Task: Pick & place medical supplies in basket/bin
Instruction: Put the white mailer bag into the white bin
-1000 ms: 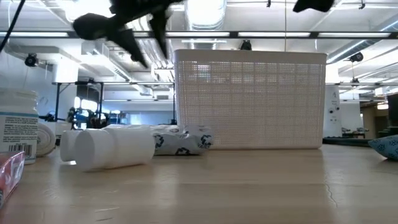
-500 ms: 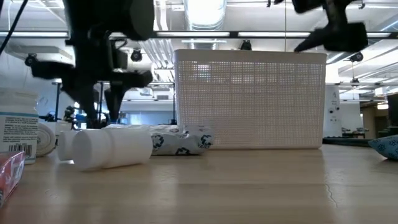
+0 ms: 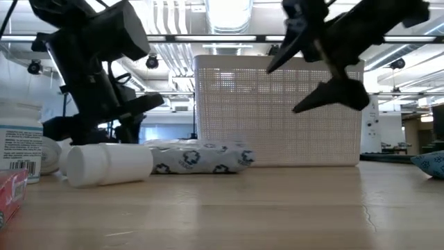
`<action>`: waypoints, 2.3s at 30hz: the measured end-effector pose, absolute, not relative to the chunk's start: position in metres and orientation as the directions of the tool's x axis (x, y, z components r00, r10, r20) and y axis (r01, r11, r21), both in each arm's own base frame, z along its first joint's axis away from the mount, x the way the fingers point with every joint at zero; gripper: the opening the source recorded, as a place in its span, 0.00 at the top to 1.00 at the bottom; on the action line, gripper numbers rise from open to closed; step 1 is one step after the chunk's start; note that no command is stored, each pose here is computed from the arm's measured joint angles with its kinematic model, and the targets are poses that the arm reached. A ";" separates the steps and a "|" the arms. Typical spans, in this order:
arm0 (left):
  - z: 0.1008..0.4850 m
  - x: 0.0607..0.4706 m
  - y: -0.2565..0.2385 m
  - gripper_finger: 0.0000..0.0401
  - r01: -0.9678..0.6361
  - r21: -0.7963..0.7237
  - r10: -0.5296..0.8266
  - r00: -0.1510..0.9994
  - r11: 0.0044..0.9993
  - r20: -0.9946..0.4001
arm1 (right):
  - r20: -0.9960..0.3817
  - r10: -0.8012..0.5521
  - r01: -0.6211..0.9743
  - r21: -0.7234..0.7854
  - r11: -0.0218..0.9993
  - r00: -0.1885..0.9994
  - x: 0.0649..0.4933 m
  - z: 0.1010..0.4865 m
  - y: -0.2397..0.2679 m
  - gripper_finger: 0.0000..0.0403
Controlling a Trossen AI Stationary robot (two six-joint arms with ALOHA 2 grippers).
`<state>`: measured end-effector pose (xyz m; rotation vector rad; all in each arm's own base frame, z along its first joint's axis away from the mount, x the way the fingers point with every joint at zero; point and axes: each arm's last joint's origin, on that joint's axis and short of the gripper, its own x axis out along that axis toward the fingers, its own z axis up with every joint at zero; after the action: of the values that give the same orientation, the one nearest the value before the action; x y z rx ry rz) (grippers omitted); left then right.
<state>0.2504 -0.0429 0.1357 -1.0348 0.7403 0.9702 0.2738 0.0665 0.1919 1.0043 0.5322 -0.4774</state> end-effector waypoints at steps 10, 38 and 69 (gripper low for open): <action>0.142 0.260 -0.046 0.58 -0.906 -0.344 0.272 0.405 0.246 -0.873 | -0.676 -0.072 0.625 0.628 0.465 0.733 0.311 0.154 0.048 0.13; 0.142 0.269 -0.049 0.58 -0.901 -0.338 0.249 0.405 0.271 -0.880 | -0.571 0.036 0.475 0.715 0.514 0.820 0.329 0.144 0.030 0.39; 0.357 0.297 -0.089 0.59 -0.820 -0.404 0.502 0.569 0.405 -0.652 | -0.109 -0.075 0.131 0.732 0.669 0.991 0.256 0.328 0.072 0.97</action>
<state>0.2975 -0.0891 0.3567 -0.7723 0.4712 0.8741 0.2557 0.0721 0.3276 0.8307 0.0713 -0.1159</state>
